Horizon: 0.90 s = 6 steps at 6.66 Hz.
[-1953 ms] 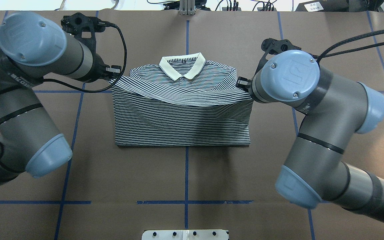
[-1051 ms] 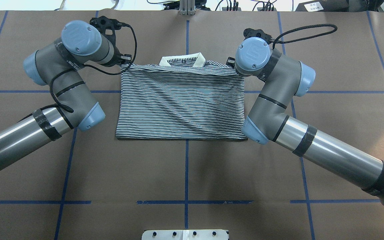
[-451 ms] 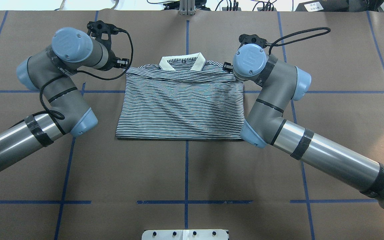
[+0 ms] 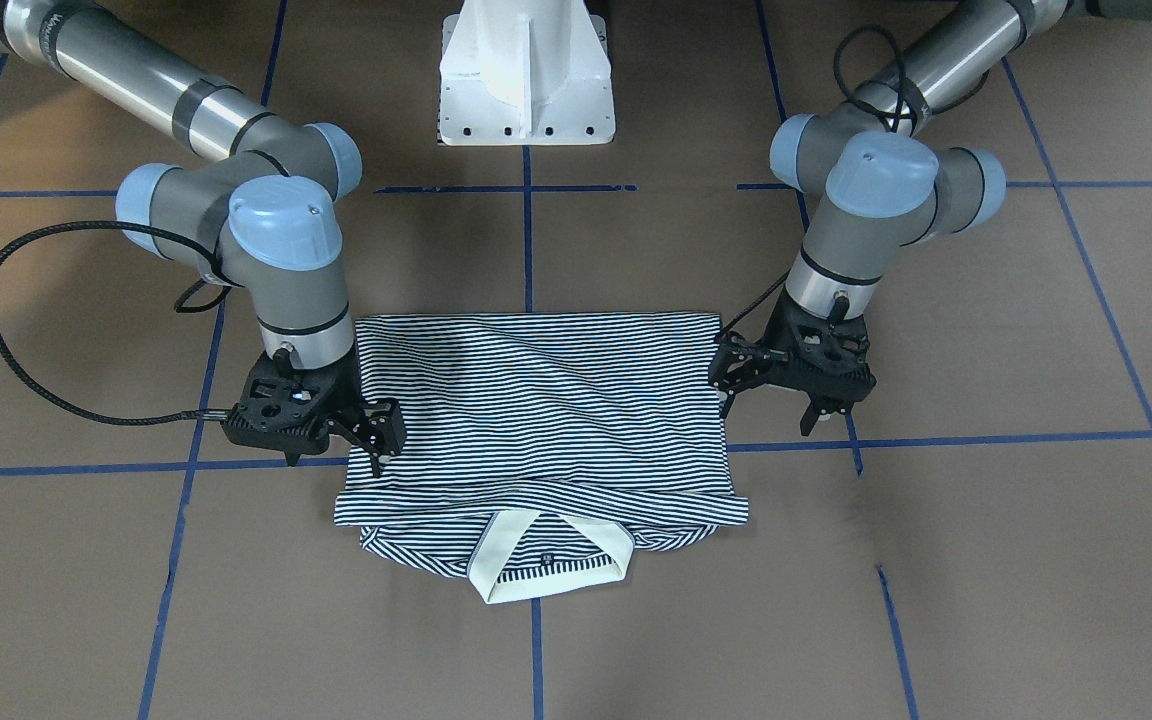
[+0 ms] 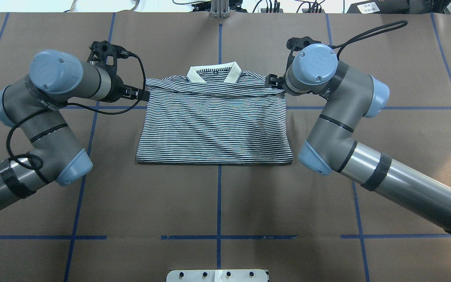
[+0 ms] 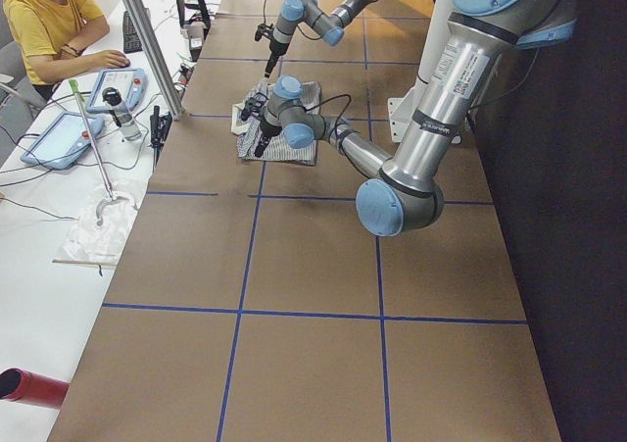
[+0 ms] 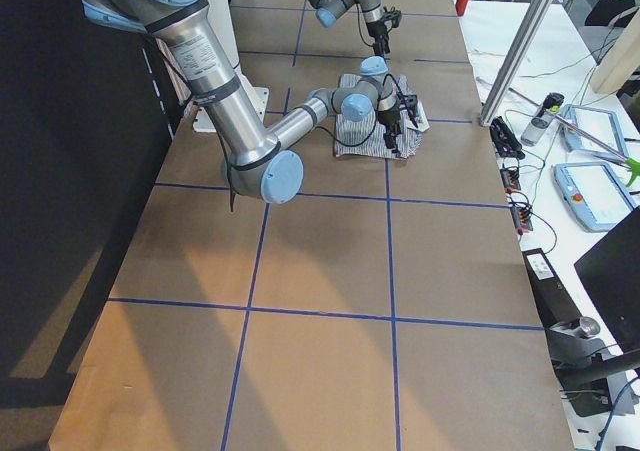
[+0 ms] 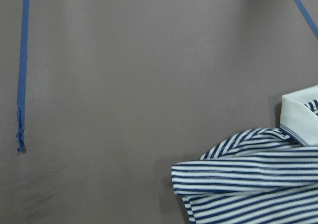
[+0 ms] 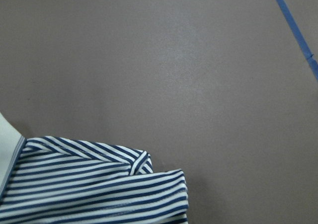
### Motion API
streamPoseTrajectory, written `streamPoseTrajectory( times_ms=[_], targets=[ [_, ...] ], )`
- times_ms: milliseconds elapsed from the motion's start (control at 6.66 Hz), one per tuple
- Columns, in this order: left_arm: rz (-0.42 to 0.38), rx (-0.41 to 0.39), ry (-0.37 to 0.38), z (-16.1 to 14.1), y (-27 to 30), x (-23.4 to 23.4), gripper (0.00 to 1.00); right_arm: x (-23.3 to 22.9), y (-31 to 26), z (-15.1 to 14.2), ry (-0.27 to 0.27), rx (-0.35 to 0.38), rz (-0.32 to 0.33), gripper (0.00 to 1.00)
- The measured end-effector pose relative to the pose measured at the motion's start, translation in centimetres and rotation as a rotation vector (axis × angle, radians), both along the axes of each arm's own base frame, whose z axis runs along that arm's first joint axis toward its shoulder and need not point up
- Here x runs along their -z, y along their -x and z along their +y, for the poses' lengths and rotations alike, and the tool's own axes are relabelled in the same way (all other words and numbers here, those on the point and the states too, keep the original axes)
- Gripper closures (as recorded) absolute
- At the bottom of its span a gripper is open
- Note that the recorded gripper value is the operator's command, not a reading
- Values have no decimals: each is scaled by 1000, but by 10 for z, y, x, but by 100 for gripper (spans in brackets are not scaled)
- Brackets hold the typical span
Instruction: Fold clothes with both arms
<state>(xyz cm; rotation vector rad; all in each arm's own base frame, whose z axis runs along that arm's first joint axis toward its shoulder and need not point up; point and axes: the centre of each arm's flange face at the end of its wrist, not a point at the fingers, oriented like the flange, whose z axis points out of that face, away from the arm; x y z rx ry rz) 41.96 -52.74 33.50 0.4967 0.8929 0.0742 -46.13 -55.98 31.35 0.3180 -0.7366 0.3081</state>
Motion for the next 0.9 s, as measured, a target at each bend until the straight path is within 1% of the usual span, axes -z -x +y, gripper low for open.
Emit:
streamPoseTrajectory(
  times_ms=[150, 300, 451, 601, 901],
  targets=[
    [16, -25, 8, 28, 0, -4, 17, -3, -19, 14, -17, 36, -13, 0],
    [41, -30, 44, 52, -5, -11, 43, -3, -29, 22, -27, 55, -24, 0],
    [81, -26, 92, 74, -11, -22, 48, -1, -32, 25, -33, 62, -29, 0],
    [113, -13, 134, 92, -13, -38, 50, 0, -33, 27, -36, 64, -31, 0],
    [124, 4, 167, 109, -19, -54, 51, 1, -33, 27, -38, 64, -32, 0]
  ],
)
